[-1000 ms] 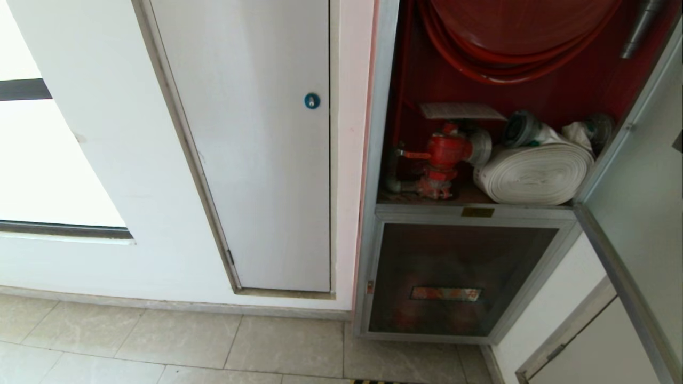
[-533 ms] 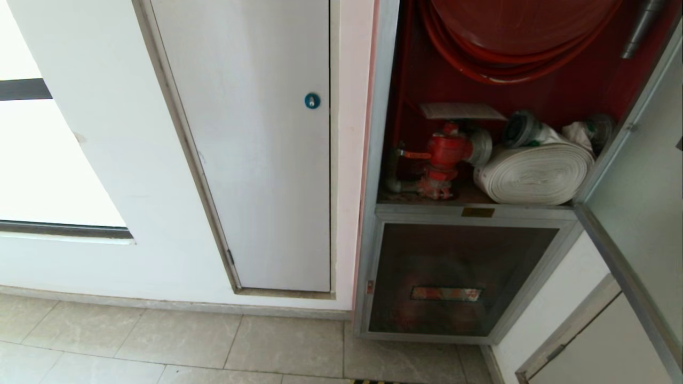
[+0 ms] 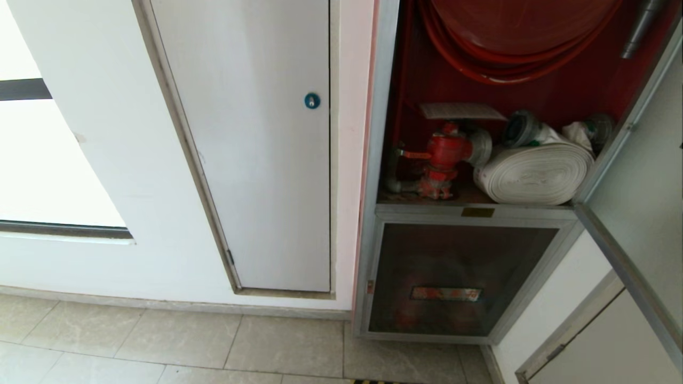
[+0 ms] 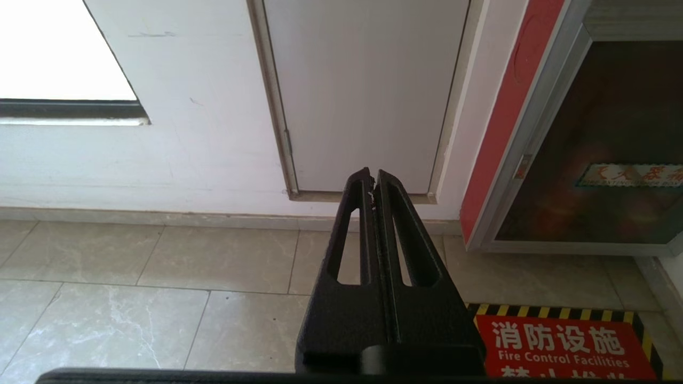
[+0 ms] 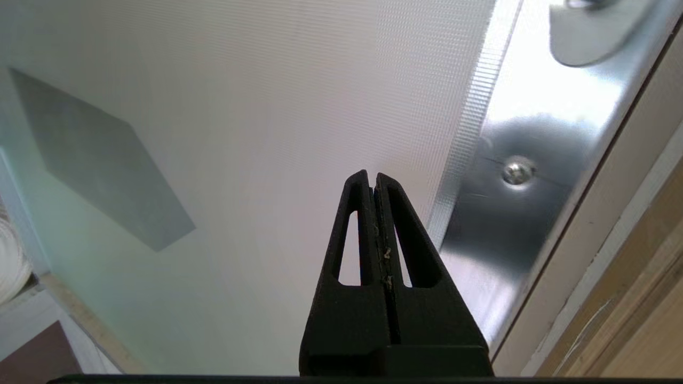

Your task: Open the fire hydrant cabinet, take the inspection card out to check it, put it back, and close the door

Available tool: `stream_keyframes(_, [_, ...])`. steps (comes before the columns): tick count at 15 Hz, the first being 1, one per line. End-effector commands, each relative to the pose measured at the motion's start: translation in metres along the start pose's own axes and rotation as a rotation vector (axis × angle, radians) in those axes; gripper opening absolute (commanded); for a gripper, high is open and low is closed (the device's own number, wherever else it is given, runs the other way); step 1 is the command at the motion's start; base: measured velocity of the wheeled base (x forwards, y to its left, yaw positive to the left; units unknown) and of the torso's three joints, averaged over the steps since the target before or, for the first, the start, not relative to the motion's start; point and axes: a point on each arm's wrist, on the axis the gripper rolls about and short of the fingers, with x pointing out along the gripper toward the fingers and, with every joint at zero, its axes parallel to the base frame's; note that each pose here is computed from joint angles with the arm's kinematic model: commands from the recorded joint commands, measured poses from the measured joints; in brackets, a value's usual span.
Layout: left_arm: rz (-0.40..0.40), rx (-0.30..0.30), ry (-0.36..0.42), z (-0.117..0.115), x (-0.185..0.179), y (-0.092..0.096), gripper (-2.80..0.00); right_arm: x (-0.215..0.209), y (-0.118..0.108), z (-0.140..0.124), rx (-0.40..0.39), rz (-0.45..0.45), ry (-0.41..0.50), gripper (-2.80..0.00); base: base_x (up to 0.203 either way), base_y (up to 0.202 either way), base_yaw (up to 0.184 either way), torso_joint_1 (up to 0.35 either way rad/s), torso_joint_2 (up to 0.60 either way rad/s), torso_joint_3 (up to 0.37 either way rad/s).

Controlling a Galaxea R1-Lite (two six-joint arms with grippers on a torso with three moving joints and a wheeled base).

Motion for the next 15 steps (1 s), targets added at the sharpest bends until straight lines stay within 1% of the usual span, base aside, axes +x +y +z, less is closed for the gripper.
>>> stream_keyframes(1, [0.0, 0.0, 0.002, 0.0, 0.0, 0.0, -2.8, 0.004, 0.003, -0.001, -0.009, -0.006, 0.007, -2.8, 0.0, 0.0, 0.0, 0.0, 0.0, 0.0])
stream_keyframes(6, [0.0, 0.0, 0.001, 0.0, 0.0, 0.0, -2.8, 0.014, 0.009, -0.002, -0.029, -0.03, 0.021, -2.8, 0.0, 0.0, 0.0, 0.0, 0.0, 0.0])
stream_keyframes(9, [0.0, 0.0, 0.003, 0.0, 0.0, 0.0, -2.8, 0.024, 0.01, -0.001, -0.04, -0.064, 0.024, -2.8, 0.0, 0.0, 0.0, 0.0, 0.0, 0.0])
stream_keyframes(13, [0.0, 0.0, 0.002, 0.0, 0.0, 0.0, -2.8, 0.031, 0.015, -0.001, -0.05, -0.065, 0.031, -2.8, 0.0, 0.0, 0.0, 0.0, 0.0, 0.0])
stream_keyframes(15, [0.0, 0.0, 0.001, 0.0, 0.0, 0.0, -2.8, 0.037, 0.015, -0.003, -0.059, -0.086, 0.038, -2.8, 0.0, 0.0, 0.0, 0.0, 0.0, 0.0])
